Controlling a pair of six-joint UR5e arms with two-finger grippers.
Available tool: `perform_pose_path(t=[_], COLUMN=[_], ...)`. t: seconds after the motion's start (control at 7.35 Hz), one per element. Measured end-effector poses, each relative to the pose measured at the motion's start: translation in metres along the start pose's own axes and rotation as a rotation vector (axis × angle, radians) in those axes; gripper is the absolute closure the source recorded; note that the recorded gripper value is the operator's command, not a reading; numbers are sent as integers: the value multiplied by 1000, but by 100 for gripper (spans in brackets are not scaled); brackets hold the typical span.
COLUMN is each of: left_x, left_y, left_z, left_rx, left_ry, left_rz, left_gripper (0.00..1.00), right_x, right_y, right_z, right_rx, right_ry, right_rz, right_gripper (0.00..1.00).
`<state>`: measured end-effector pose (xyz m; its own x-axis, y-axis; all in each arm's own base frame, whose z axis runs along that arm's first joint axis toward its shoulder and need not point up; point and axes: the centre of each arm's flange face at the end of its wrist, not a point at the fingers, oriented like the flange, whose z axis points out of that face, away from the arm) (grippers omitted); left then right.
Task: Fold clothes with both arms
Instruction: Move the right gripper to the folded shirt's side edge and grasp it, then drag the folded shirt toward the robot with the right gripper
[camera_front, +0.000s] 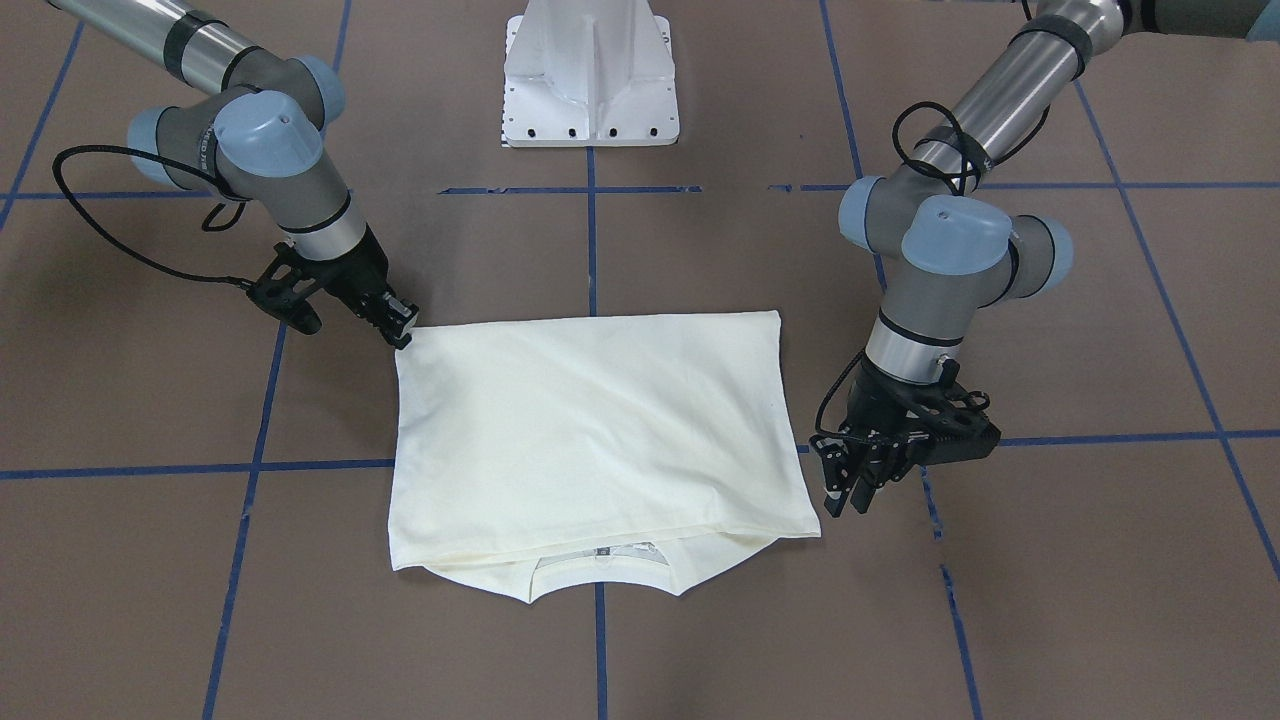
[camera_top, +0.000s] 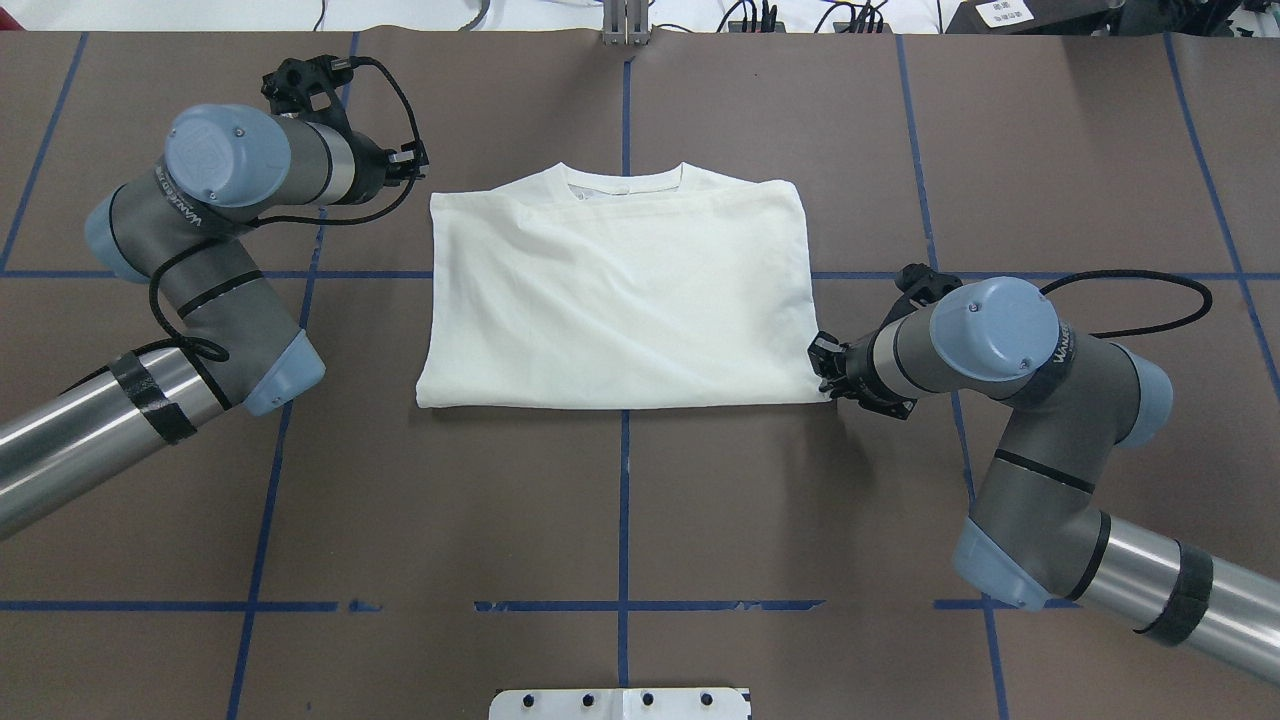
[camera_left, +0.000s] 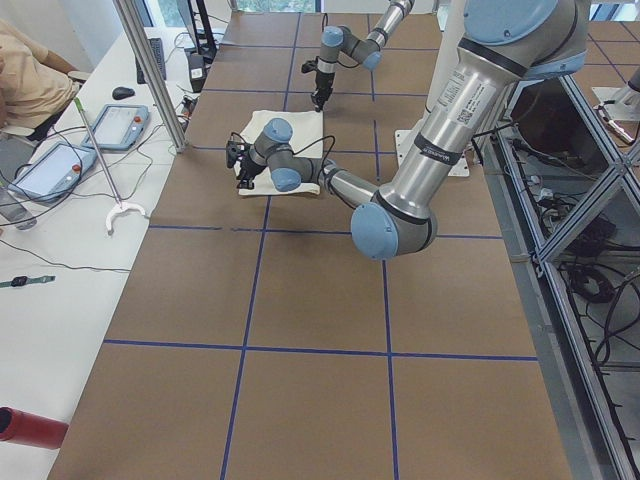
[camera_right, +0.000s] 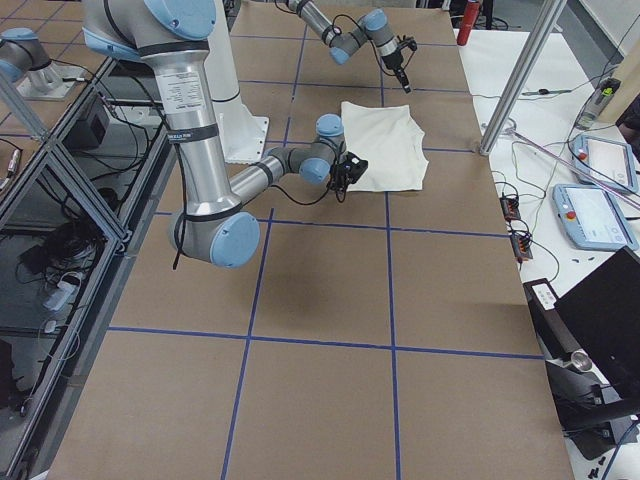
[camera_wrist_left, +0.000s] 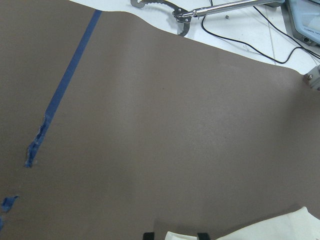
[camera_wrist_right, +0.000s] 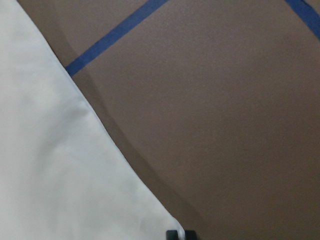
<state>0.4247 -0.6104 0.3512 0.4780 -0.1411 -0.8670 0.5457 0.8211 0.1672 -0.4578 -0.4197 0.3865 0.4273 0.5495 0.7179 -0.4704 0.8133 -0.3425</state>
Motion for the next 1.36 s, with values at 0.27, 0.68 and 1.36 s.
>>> perform_pose_path(t=[0.27, 0.68, 1.36], left_x=[6, 29, 49], left_y=[0, 6, 20], left_z=[-6, -31, -62], left_rx=[2, -30, -161], left_ry=[15, 82, 177], left_rz=[-2, -2, 18], left_gripper=[60, 57, 53], right_x=[-5, 48, 135], right_y=[5, 59, 169], right_z=[-16, -112, -180], right_rx=[-7, -133, -495], right_ry=[-31, -96, 46], right_rz=[-11, -80, -223], right_gripper=[100, 100, 0])
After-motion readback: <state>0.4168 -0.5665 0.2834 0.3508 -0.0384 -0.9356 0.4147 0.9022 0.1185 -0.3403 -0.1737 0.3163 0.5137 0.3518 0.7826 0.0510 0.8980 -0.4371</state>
